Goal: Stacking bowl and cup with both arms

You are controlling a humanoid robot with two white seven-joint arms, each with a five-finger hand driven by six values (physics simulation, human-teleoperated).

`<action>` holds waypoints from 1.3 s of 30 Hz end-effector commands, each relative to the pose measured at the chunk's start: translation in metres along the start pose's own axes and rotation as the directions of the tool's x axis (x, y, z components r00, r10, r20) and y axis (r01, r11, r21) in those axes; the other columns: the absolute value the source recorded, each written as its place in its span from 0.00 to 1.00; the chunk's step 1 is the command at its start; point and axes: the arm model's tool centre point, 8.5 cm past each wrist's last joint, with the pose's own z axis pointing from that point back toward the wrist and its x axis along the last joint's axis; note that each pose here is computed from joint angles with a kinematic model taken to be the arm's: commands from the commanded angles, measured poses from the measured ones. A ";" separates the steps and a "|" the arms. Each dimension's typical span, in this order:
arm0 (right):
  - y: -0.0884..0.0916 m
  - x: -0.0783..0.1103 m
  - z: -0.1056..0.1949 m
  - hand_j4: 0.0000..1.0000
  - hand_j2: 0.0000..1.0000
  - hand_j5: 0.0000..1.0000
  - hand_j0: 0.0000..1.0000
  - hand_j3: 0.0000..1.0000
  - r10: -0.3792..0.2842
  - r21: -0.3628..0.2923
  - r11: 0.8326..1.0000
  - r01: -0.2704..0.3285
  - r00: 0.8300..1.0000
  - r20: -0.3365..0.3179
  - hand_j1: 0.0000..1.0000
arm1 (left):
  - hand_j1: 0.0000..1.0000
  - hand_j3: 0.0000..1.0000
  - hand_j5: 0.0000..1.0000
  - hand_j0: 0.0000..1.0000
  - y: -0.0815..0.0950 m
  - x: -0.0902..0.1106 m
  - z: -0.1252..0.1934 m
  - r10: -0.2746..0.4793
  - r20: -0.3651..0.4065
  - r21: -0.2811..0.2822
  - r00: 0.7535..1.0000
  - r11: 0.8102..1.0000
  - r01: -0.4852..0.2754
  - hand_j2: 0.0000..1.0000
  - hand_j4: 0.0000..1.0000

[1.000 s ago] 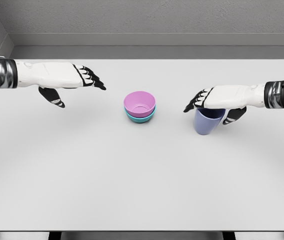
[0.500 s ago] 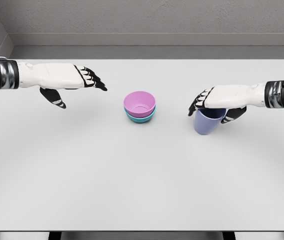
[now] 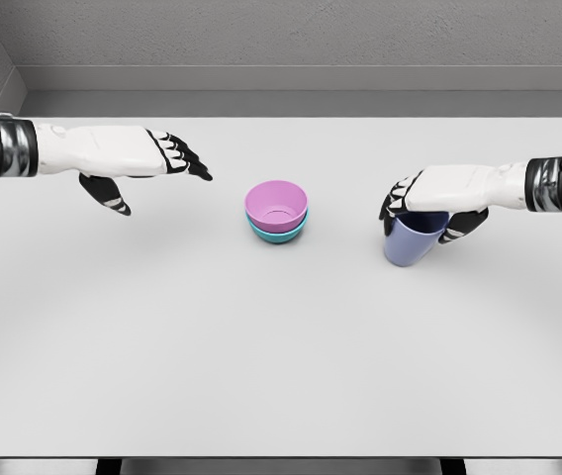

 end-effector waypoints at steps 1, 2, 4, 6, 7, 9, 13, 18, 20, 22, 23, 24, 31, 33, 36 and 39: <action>-0.002 0.000 0.001 0.57 0.57 0.57 0.57 0.57 -0.005 -0.009 1.000 0.005 1.000 0.000 0.57 | 1.00 1.00 1.00 1.00 0.001 0.000 0.000 0.005 -0.001 0.004 1.000 1.000 -0.005 1.00 1.00; -0.003 0.000 0.000 0.57 0.57 0.57 0.57 0.57 -0.005 -0.009 1.000 0.005 1.000 0.001 0.57 | 1.00 1.00 1.00 1.00 0.001 0.000 0.000 0.005 -0.001 0.004 1.000 1.000 -0.005 1.00 1.00; -0.005 0.001 -0.001 0.57 0.57 0.57 0.57 0.57 -0.002 -0.015 1.000 0.002 1.000 0.005 0.57 | 1.00 1.00 1.00 1.00 0.001 0.000 0.000 0.005 -0.001 0.004 1.000 1.000 -0.005 1.00 1.00; -0.009 0.002 -0.003 0.56 0.56 0.56 0.56 0.56 0.001 -0.027 1.000 0.000 1.000 0.010 0.56 | 1.00 1.00 1.00 1.00 0.001 0.000 0.000 0.005 -0.001 0.004 1.000 1.000 -0.005 1.00 1.00; -0.011 0.002 -0.003 0.55 0.55 0.55 0.55 0.55 0.003 -0.035 0.999 -0.003 1.000 0.010 0.55 | 1.00 1.00 1.00 1.00 0.001 0.000 0.000 0.005 -0.001 0.004 1.000 1.000 -0.005 1.00 1.00; -0.012 0.002 -0.003 0.50 0.50 0.50 0.50 0.50 0.003 -0.037 0.999 -0.002 1.000 0.010 0.50 | 1.00 1.00 1.00 1.00 0.001 0.000 0.000 0.005 -0.001 0.004 1.000 1.000 -0.005 1.00 1.00; -0.017 0.002 -0.002 0.45 0.45 0.45 0.45 0.45 -0.001 -0.055 0.998 0.001 1.000 0.015 0.45 | 1.00 1.00 1.00 1.00 0.001 0.000 0.000 0.005 -0.001 0.004 1.000 1.000 -0.005 1.00 1.00; -0.031 0.003 0.001 0.46 0.46 0.46 0.46 0.46 0.009 -0.100 0.995 -0.007 1.000 0.016 0.46 | 1.00 1.00 1.00 1.00 0.001 0.000 0.001 0.003 -0.001 0.005 1.000 1.000 -0.003 1.00 1.00; -0.036 0.003 0.002 0.46 0.46 0.46 0.46 0.46 0.018 -0.107 0.994 -0.016 1.000 0.016 0.46 | 1.00 1.00 1.00 1.00 0.001 0.000 0.000 0.006 0.000 0.005 1.000 1.000 -0.006 1.00 1.00; -0.045 0.006 -0.002 0.46 0.46 0.46 0.46 0.46 0.029 -0.125 0.992 -0.025 0.999 0.026 0.46 | 1.00 1.00 1.00 1.00 0.001 0.000 0.001 0.003 -0.001 0.005 1.000 1.000 -0.003 1.00 1.00; -0.049 0.007 -0.003 0.46 0.46 0.46 0.46 0.46 0.034 -0.131 0.991 -0.029 0.999 0.029 0.46 | 1.00 1.00 1.00 1.00 0.001 0.000 0.001 0.003 -0.001 0.005 1.000 1.000 -0.003 1.00 1.00; -0.055 0.008 -0.004 0.46 0.46 0.46 0.46 0.46 0.043 -0.146 0.989 -0.037 0.999 0.033 0.46 | 1.00 1.00 1.00 1.00 0.001 0.000 0.001 0.003 -0.001 0.005 1.000 1.000 -0.003 1.00 1.00; -0.086 0.021 -0.018 0.47 0.47 0.47 0.47 0.47 0.087 -0.209 0.975 -0.070 0.994 0.073 0.47 | 1.00 1.00 1.00 1.00 0.001 0.000 0.000 0.005 -0.001 0.004 1.000 1.000 -0.005 1.00 1.00; -0.093 0.025 -0.022 0.47 0.47 0.47 0.47 0.47 0.098 -0.221 0.972 -0.078 0.991 0.085 0.47 | 1.00 1.00 1.00 1.00 -0.001 0.000 0.000 0.008 0.001 0.002 1.000 1.000 -0.008 1.00 1.00; -0.103 0.030 -0.026 0.47 0.47 0.47 0.47 0.47 0.116 -0.236 0.967 -0.091 0.988 0.098 0.47 | 1.00 1.00 1.00 1.00 -0.001 0.000 0.000 0.008 0.001 0.002 1.000 1.000 -0.008 1.00 1.00; -0.114 0.038 -0.029 0.47 0.47 0.47 0.47 0.47 0.141 -0.252 0.961 -0.109 0.983 0.113 0.47 | 1.00 1.00 1.00 1.00 -0.002 0.000 0.000 0.009 -0.001 0.002 1.000 1.000 -0.009 1.00 1.00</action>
